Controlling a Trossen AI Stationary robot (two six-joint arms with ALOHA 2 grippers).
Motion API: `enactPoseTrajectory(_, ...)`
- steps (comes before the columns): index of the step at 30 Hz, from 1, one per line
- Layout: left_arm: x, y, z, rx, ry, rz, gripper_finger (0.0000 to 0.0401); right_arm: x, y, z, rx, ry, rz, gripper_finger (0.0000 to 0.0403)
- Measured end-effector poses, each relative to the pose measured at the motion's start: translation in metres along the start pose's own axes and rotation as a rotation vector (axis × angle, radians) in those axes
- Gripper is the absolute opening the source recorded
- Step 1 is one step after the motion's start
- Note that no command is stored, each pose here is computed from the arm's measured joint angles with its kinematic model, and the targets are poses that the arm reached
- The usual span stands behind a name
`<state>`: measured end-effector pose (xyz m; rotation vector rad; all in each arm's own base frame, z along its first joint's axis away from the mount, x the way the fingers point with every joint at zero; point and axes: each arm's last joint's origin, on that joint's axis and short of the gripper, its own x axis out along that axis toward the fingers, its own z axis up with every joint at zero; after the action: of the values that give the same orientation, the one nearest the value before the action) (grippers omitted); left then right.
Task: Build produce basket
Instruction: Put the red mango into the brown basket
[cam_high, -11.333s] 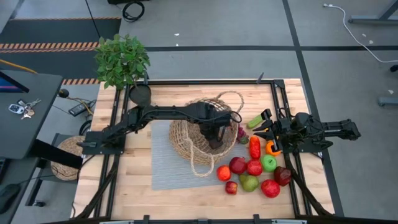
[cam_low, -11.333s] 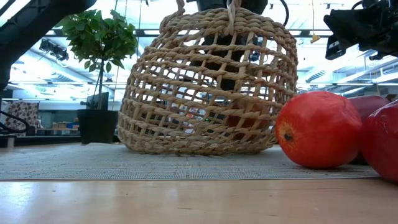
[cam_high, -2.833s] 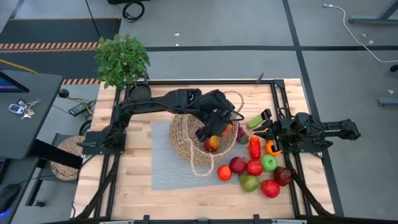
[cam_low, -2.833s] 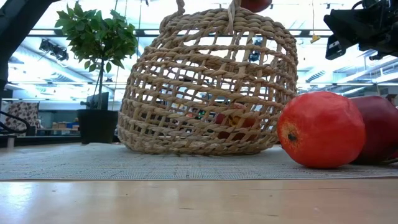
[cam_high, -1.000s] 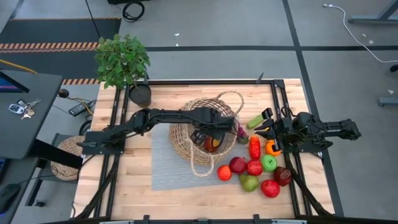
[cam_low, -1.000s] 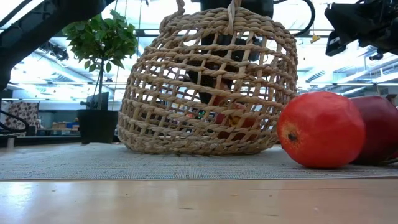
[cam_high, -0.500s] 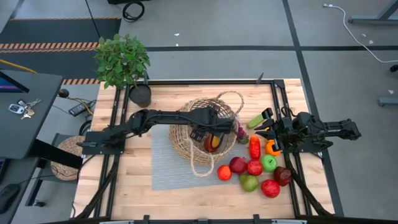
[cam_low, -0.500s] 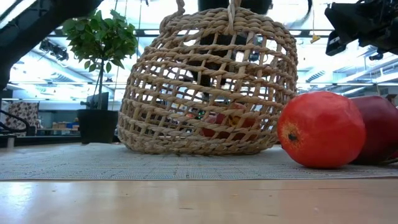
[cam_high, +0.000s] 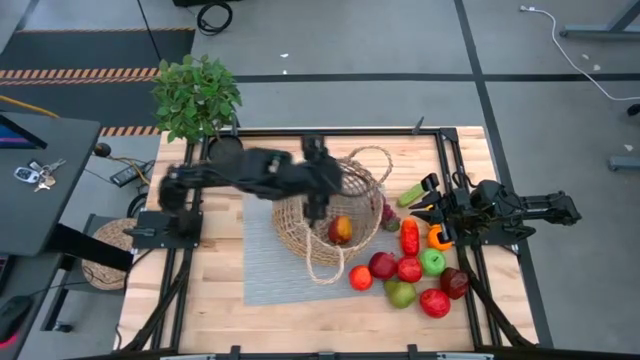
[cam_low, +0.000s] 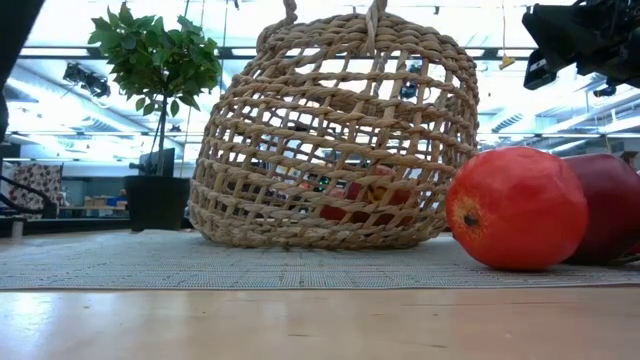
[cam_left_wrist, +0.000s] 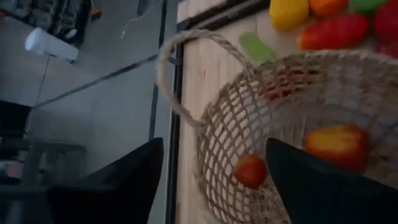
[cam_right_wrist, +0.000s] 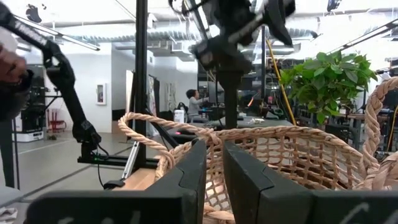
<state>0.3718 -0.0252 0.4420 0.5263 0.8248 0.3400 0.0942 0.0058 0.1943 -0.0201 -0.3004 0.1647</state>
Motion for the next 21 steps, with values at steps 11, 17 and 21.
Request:
enactPoseTrajectory(11,-0.047,-0.014,-0.039,-0.072,0.002,-0.060,0.0228,0.000,0.000,0.000,0.000,0.000,0.000,0.0062)
enactPoseTrajectory(17,-0.031,-0.048,-0.082,-0.093,-0.047,-0.076,0.0198,0.000,0.000,0.000,0.000,-0.001,0.000,0.0062)
enactPoseTrajectory(21,-0.031,-0.060,-0.112,-0.179,-0.130,-0.084,0.0180,0.000,0.000,0.002,0.037,-0.024,-0.002,0.0062)
